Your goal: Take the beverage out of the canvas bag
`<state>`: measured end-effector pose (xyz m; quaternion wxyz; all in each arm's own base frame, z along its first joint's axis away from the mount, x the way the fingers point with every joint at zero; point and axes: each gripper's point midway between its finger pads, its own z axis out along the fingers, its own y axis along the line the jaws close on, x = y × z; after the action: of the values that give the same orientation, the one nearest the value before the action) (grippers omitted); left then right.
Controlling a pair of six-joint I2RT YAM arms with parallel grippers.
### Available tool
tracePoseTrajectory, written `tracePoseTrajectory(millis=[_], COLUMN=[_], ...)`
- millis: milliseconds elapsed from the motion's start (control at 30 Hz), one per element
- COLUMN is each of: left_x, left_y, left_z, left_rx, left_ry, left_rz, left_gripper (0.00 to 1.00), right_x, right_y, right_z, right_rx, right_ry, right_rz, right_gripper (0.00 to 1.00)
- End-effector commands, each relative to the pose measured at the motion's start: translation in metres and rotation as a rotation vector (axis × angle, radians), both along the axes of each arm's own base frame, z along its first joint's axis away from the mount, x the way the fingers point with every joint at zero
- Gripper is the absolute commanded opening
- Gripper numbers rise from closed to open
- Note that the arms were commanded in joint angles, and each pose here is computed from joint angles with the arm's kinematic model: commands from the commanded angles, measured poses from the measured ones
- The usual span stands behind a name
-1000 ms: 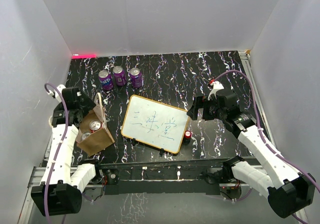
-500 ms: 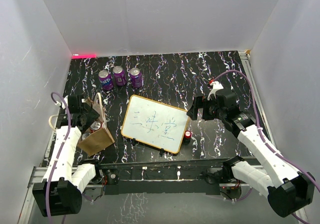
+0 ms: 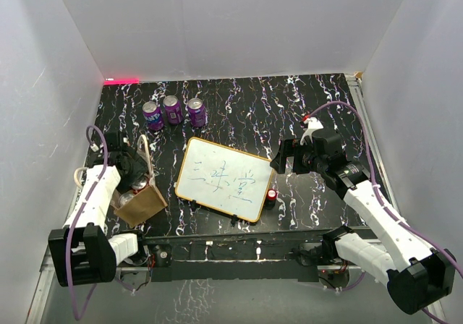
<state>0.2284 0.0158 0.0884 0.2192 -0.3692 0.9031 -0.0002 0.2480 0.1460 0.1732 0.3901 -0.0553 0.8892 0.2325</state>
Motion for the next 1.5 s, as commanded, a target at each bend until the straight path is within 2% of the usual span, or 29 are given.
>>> tracePoseTrajectory(millis=[0, 267, 333, 433, 667, 800, 1200, 1467], left_x=[-0.003, -0.004, -0.004, -0.003, -0.001, 0.009, 0.032, 0.035], left_y=[-0.008, -0.013, -0.013, -0.011, -0.001, 0.007, 0.023, 0.028], left_z=[-0.007, -0.021, -0.021, -0.016, 0.003, 0.011, 0.007, -0.001], left_rx=[-0.047, -0.074, -0.076, -0.067, -0.016, 0.023, 0.108, 0.105], left_ry=[0.049, 0.062, 0.06, 0.039, -0.013, -0.056, -0.035, -0.032], left_rz=[-0.02, -0.013, -0.009, 0.009, 0.053, 0.055, 0.025, 0.022], left_gripper=[0.7, 0.64, 0.6, 0.48, 0.41, 0.39, 0.38, 0.37], right_x=[0.006, 0.006, 0.006, 0.006, 0.006, 0.006, 0.006, 0.007], right_y=[0.005, 0.004, 0.005, 0.005, 0.005, 0.005, 0.004, 0.005], right_z=[0.017, 0.017, 0.018, 0.017, 0.017, 0.018, 0.019, 0.017], right_rx=[0.023, 0.024, 0.024, 0.024, 0.024, 0.025, 0.024, 0.024], right_ry=[-0.069, -0.071, -0.072, -0.069, -0.072, -0.072, -0.077, -0.073], right_rz=[0.014, 0.01, 0.012, 0.013, 0.014, 0.015, 0.011, 0.013], right_gripper=[0.98, 0.98, 0.98, 0.98, 0.98, 0.98, 0.98, 0.98])
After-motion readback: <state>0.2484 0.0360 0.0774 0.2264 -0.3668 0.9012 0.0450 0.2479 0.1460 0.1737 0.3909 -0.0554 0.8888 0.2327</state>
